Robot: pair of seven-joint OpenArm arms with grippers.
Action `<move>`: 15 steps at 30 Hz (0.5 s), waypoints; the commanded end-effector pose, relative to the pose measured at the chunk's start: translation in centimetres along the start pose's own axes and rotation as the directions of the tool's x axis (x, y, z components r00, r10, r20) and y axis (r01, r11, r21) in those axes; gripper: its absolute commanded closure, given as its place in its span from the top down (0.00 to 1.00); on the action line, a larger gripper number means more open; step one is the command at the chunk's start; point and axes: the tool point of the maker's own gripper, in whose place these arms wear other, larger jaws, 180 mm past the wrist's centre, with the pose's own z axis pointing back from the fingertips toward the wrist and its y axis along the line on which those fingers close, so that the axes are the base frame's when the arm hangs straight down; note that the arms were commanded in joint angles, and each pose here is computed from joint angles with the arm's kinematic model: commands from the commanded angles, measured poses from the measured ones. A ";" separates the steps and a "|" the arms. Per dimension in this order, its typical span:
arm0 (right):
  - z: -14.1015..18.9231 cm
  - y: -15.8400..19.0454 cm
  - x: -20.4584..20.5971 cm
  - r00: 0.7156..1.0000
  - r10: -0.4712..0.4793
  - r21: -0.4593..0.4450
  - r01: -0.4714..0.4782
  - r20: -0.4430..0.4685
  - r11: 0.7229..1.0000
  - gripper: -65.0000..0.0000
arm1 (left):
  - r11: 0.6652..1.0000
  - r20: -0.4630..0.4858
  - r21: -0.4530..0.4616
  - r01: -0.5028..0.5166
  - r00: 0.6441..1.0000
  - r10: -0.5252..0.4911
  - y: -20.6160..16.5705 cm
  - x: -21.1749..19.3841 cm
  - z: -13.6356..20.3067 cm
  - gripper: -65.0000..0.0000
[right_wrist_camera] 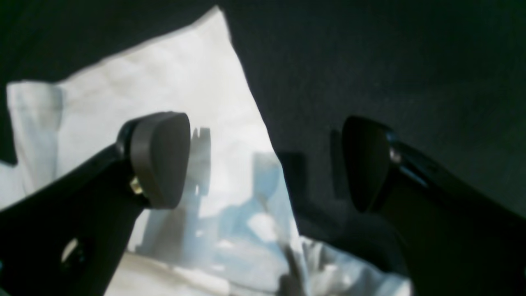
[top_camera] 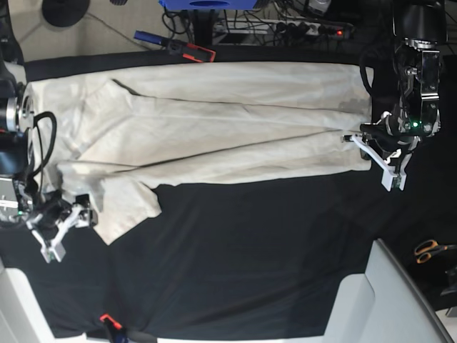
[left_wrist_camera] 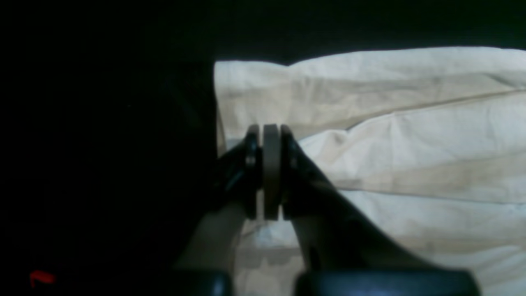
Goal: Fold the T-shirt properly
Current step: 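Release and move the right gripper to grasp the sleeve edge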
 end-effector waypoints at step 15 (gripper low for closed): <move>-0.4 0.9 0.1 1.000 -0.015 0.022 0.014 0.020 1.000 0.81 | 1.000 0.052 0.012 0.008 0.999 -0.009 0.6 1.9 0.5 0.00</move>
